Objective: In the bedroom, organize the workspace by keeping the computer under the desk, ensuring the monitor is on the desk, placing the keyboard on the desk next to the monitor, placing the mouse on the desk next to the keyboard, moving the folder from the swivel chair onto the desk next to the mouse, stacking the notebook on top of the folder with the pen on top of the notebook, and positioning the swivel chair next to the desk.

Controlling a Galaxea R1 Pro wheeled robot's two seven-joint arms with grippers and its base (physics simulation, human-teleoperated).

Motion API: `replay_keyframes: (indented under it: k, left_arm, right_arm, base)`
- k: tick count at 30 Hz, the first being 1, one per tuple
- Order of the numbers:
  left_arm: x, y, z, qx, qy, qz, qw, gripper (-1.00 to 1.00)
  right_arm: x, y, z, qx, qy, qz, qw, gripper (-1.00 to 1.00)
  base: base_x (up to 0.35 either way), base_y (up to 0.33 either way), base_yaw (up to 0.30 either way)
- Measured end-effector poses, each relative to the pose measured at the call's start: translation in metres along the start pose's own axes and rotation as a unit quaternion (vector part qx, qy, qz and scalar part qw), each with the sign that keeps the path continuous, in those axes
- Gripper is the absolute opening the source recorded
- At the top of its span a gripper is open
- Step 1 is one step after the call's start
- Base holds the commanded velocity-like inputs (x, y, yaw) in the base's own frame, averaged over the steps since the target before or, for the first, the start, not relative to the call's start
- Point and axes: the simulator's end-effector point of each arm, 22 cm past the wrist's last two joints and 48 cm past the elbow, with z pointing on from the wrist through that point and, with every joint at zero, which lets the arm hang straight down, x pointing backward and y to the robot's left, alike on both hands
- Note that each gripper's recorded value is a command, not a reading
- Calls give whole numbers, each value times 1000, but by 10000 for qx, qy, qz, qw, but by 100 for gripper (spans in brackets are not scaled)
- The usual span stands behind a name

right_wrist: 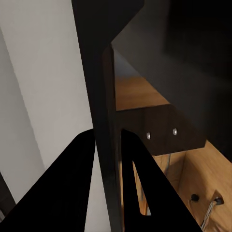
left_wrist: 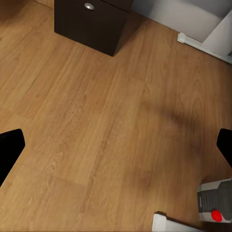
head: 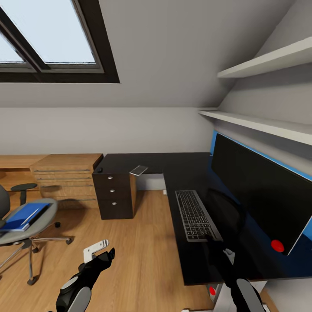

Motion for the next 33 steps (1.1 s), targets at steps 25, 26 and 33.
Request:
replay_keyframes:
  k: [25, 26, 33]
  left_arm:
    - [-2, 1, 0, -5, -14, -29, 10000, 100]
    - [-3, 1, 0, -8, -29, -45, 10000, 100]
    - [-5, 7, 4, -45, -84, -118, 9999, 100]
  right_arm:
    - [-1, -7, 0, 147, -2, -9, 9999, -100]
    - [-1, -7, 0, 148, -1, -10, 9999, -100]
    - [-1, -13, 2, 150, -2, -15, 9999, -100]
  base:
    - [147, -66, 0]
    - [8, 0, 0]
    - [1, 0, 0]
